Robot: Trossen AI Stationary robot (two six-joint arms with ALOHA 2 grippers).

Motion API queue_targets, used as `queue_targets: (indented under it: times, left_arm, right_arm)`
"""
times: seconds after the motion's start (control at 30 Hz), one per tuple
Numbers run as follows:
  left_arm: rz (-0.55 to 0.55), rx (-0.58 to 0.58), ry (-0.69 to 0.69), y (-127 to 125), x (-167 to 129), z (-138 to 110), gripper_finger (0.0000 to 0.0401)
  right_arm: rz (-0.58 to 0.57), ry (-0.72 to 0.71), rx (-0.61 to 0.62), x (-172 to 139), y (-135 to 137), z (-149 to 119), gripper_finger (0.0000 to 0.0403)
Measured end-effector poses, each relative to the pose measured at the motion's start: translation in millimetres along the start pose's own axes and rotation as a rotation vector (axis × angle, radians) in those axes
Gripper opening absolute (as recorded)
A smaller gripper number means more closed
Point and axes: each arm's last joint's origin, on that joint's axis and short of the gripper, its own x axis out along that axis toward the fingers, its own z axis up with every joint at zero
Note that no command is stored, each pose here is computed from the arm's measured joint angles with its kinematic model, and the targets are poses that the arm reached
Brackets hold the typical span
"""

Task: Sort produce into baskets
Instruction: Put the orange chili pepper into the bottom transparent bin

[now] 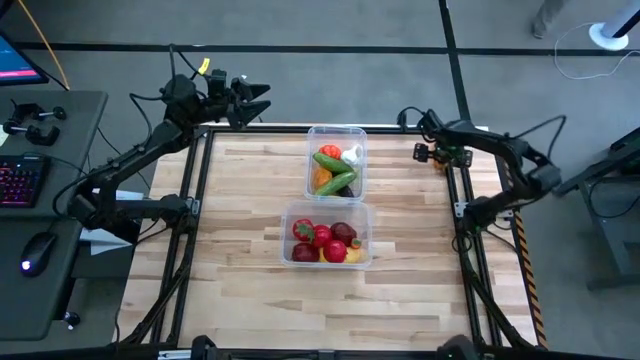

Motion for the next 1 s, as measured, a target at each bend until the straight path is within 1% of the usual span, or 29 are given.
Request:
queue_targets:
  times: [0.13, 0.3, 0.4, 0.53, 0.73, 0.8, 0.9, 1.0]
  left_arm:
    - [0.007, -0.006, 0.006, 1.1, -0.5, -0.5, 0.0393]
    - [0.023, -0.023, 0.009, 3.9, -2.2, -0.3, 0.0393]
    - [0.033, -0.027, 0.005, 5.8, -3.8, 0.7, 0.0393]
    - [0.047, -0.025, -0.002, 8.3, -5.8, 2.0, 0.0393]
    - [0.062, -0.031, -0.008, 10.9, -8.0, 3.4, 0.0393]
    - [0.066, -0.030, -0.010, 11.7, -8.7, 3.8, 0.0393]
    - [0.072, -0.030, -0.012, 12.7, -9.6, 4.3, 0.0393]
    - [0.079, -0.029, -0.014, 14.0, -10.7, 4.9, 0.0393]
  right_arm:
    - [-0.055, -0.015, 0.021, 10.7, 4.3, 1.9, 0.0390]
    - [-0.078, -0.026, 0.075, 17.9, 7.8, 3.4, 0.0390]
    - [-0.072, -0.020, 0.087, 20.4, 9.4, 3.7, 0.0390]
    - [-0.048, 0.014, 0.033, 17.8, 9.0, 1.4, 0.0390]
    - [0.002, 0.006, 0.032, 5.0, 13.8, -1.4, 0.0390]
    - [0.000, -0.011, 0.026, 3.4, 15.7, -1.4, 0.0390]
    - [-0.028, -0.039, 0.060, 3.7, 14.0, 0.4, 0.0390]
    - [-0.029, -0.045, 0.105, 5.4, 11.4, 4.3, 0.0390]
